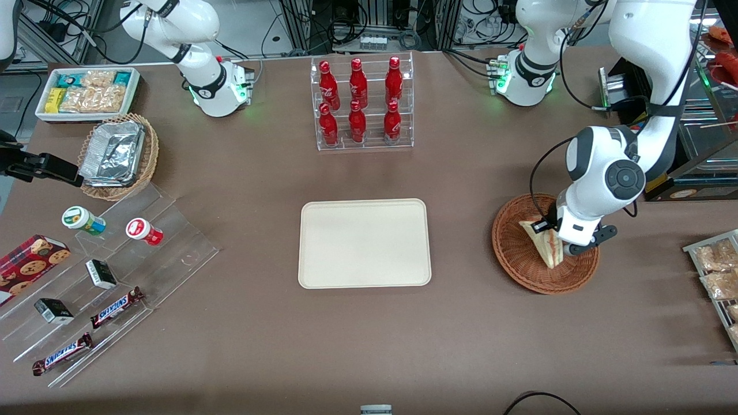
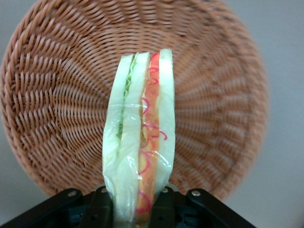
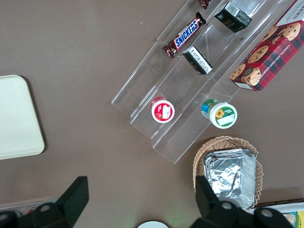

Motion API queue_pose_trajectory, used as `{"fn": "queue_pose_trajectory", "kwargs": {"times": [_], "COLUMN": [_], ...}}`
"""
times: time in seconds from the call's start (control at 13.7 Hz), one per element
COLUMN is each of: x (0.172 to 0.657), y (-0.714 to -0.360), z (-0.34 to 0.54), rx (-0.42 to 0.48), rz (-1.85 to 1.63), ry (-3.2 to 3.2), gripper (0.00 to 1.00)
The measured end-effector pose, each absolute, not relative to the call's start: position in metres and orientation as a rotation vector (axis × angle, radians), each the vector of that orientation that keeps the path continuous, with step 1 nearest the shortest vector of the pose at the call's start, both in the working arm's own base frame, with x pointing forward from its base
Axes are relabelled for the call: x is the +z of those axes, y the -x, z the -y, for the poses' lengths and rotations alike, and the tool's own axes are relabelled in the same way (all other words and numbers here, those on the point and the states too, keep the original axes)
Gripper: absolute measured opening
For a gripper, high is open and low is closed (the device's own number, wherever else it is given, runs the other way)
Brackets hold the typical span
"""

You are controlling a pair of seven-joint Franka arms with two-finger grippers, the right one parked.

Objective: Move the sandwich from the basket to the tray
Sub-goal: 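Lift the sandwich and carry it with the left gripper to the white tray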

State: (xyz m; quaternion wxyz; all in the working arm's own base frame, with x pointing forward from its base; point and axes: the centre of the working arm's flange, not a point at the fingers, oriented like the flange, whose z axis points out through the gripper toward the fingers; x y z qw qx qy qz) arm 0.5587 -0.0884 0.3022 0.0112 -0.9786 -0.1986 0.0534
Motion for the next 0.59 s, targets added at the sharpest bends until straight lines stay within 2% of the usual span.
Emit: {"fn": "queue_pose_trajectory", "kwargs": {"times": [0.29,0.59], "x": [0.363,0.374], "y": [-0.571,-0.552], "z": [0.157,0.255], "rx": [0.136,0.09], "rz": [0.47,0.303], "ry": [3.062,3.096], "gripper": [0.19,0.19]}}
